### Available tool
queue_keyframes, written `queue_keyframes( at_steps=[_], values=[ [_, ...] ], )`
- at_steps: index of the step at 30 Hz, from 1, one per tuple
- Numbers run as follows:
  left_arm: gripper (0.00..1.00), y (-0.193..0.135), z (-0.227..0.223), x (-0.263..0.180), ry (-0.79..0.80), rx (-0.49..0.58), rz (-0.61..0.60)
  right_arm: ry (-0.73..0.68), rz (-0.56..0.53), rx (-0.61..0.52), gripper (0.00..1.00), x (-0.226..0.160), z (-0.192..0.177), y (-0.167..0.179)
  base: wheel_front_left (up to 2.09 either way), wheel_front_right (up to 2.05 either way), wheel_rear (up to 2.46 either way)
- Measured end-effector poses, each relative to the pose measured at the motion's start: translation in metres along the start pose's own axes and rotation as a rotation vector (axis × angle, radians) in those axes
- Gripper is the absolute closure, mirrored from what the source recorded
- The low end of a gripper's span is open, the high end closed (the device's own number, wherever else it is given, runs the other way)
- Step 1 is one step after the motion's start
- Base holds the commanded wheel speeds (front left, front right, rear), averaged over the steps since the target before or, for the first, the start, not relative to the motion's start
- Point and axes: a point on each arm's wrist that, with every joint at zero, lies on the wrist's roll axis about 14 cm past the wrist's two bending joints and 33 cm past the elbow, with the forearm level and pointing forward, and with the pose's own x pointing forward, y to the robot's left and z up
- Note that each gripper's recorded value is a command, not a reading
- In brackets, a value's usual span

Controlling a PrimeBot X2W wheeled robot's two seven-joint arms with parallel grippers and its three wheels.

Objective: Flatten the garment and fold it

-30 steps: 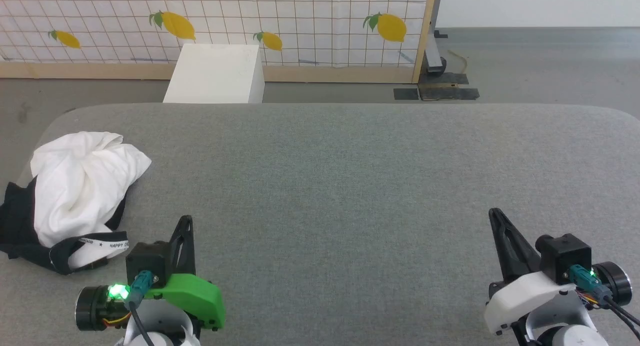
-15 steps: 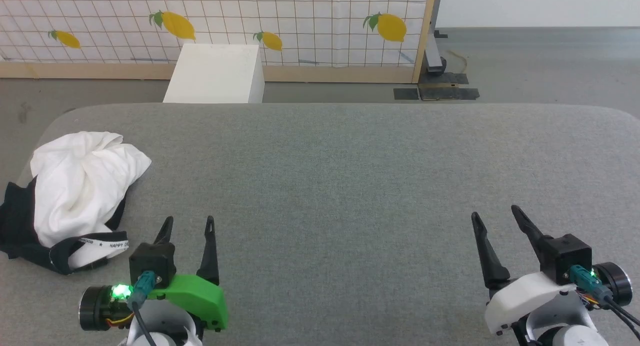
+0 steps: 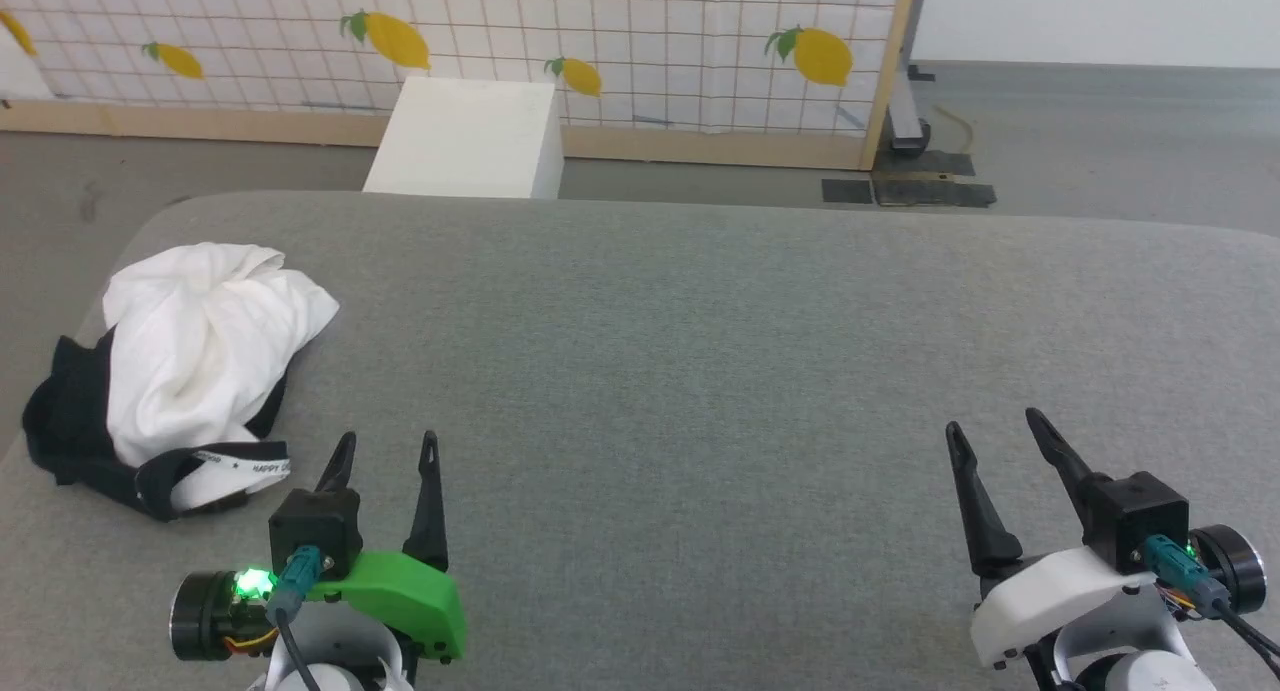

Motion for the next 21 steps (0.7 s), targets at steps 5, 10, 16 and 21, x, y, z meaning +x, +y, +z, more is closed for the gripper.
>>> queue_keyframes(
  at_steps=[5, 10, 16, 21],
  values=[
    [0.00, 0.010, 0.000, -0.006, -0.005, -0.003, 0.032, -0.008, 0.036, 0.001, 0.00, 0.007, 0.001, 0.011, 0.00, 0.00, 0.00],
    [0.00, 0.023, 0.000, -0.014, -0.011, -0.002, 0.074, -0.016, 0.075, 0.002, 0.00, 0.014, 0.001, 0.024, 0.00, 0.00, 0.00],
    [0.00, 0.039, 0.000, -0.025, -0.015, 0.002, 0.130, -0.023, 0.129, 0.002, 0.00, 0.023, 0.002, 0.041, 0.00, 0.00, 0.00],
    [0.00, 0.054, -0.001, -0.035, -0.020, 0.001, 0.181, -0.034, 0.175, 0.003, 0.00, 0.031, 0.005, 0.057, -0.12, -0.12, -0.12]
  ],
)
